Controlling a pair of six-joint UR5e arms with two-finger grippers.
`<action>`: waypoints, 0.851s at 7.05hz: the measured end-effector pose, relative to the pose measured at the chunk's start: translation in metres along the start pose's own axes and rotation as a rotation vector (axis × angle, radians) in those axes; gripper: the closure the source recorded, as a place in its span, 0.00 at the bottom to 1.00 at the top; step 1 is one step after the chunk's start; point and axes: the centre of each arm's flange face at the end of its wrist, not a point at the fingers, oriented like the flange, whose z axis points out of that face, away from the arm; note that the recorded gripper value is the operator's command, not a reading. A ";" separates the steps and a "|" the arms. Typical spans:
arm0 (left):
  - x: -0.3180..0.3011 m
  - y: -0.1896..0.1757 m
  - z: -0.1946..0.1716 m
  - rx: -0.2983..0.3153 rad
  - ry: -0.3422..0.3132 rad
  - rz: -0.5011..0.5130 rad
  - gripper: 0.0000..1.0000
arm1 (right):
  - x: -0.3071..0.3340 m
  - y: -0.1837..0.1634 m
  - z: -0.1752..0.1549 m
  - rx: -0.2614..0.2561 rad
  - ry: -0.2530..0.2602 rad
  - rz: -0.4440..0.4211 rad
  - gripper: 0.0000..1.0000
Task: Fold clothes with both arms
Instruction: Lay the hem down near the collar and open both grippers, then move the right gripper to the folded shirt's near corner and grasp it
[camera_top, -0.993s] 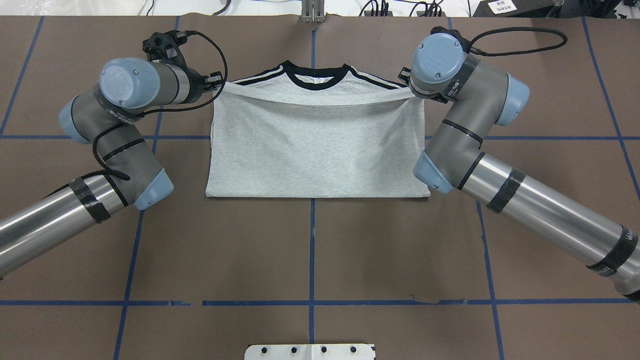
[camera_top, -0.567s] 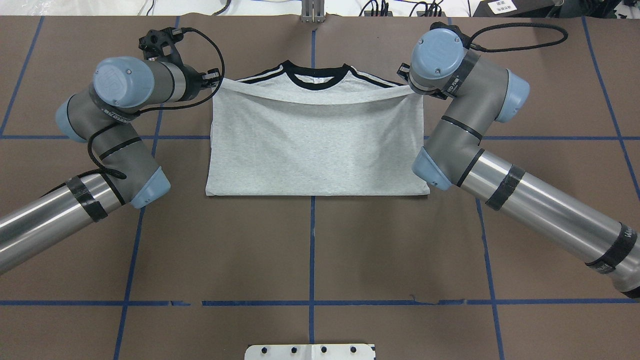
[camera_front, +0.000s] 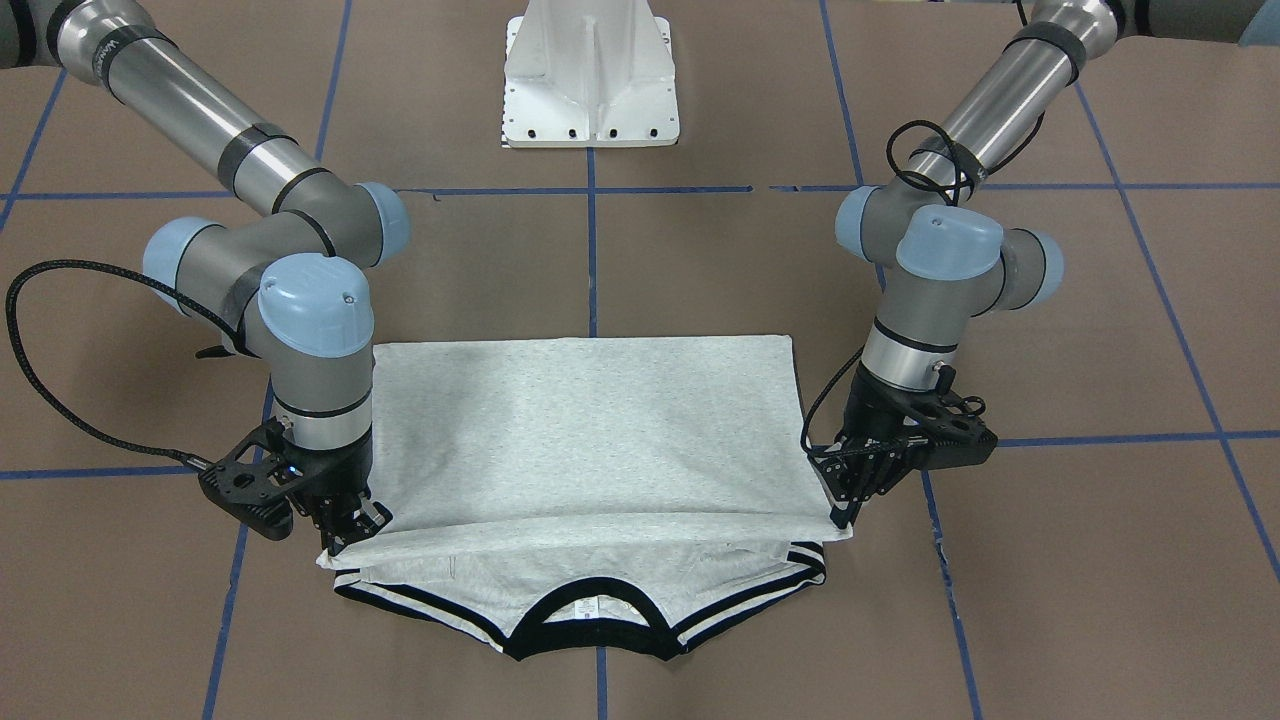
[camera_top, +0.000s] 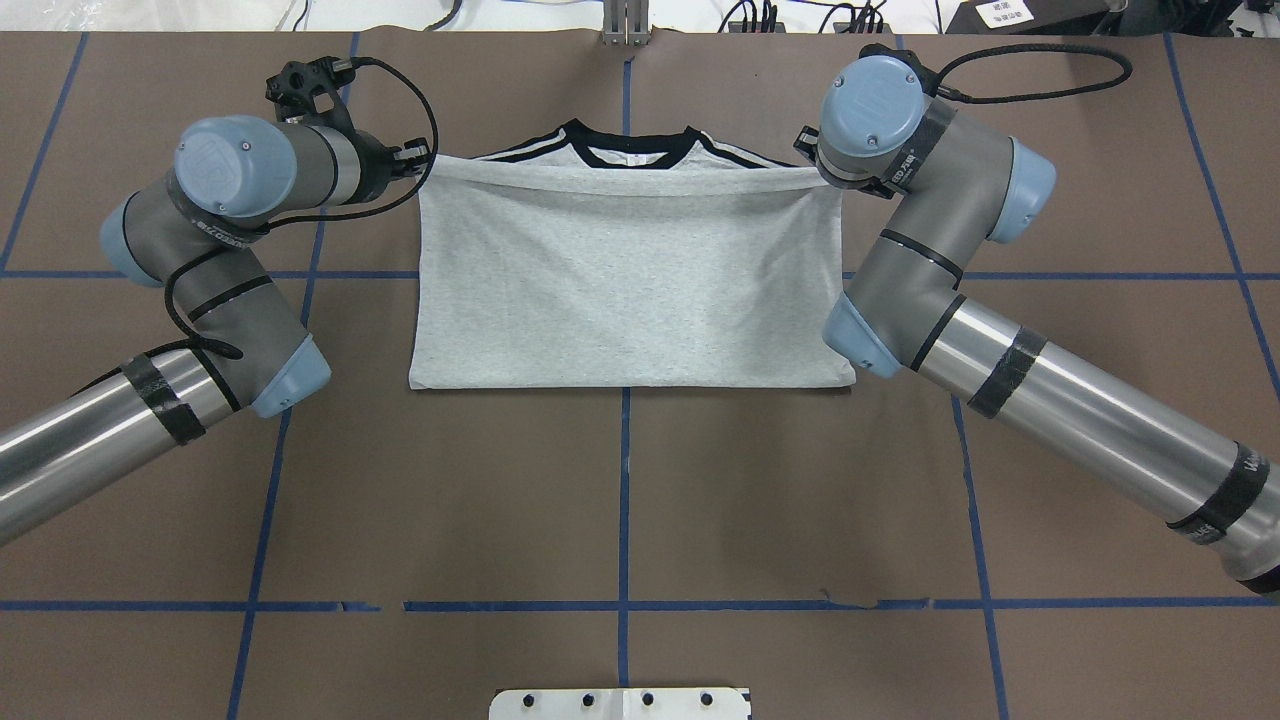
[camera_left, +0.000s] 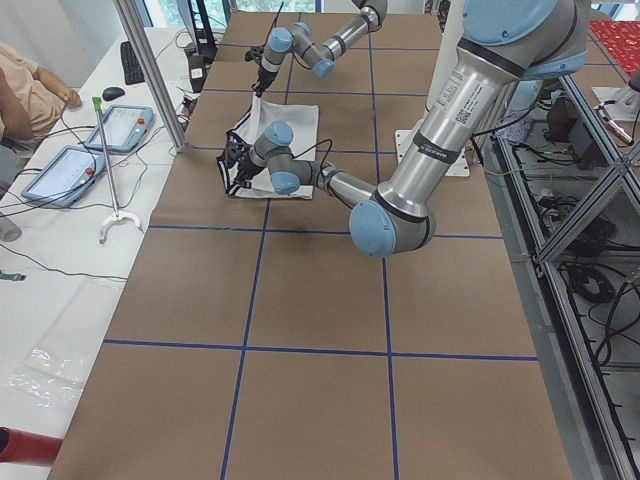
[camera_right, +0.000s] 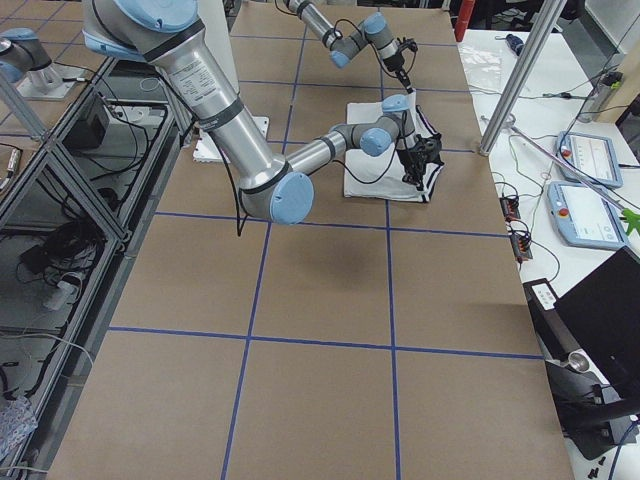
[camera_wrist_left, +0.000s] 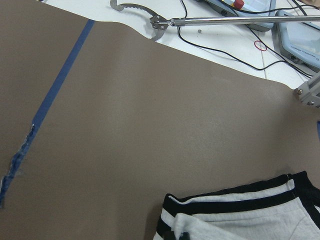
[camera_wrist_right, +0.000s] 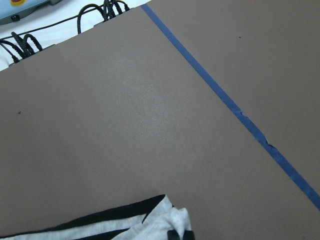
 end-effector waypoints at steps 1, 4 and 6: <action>-0.001 0.000 0.000 0.000 -0.002 -0.001 0.56 | -0.001 0.000 0.000 0.000 0.000 0.000 0.57; -0.003 0.001 0.000 -0.002 -0.002 -0.002 0.56 | -0.012 0.001 -0.020 -0.009 -0.041 0.014 0.49; 0.000 0.000 -0.003 -0.001 0.013 -0.003 0.56 | 0.012 0.028 -0.054 -0.078 -0.110 0.055 0.44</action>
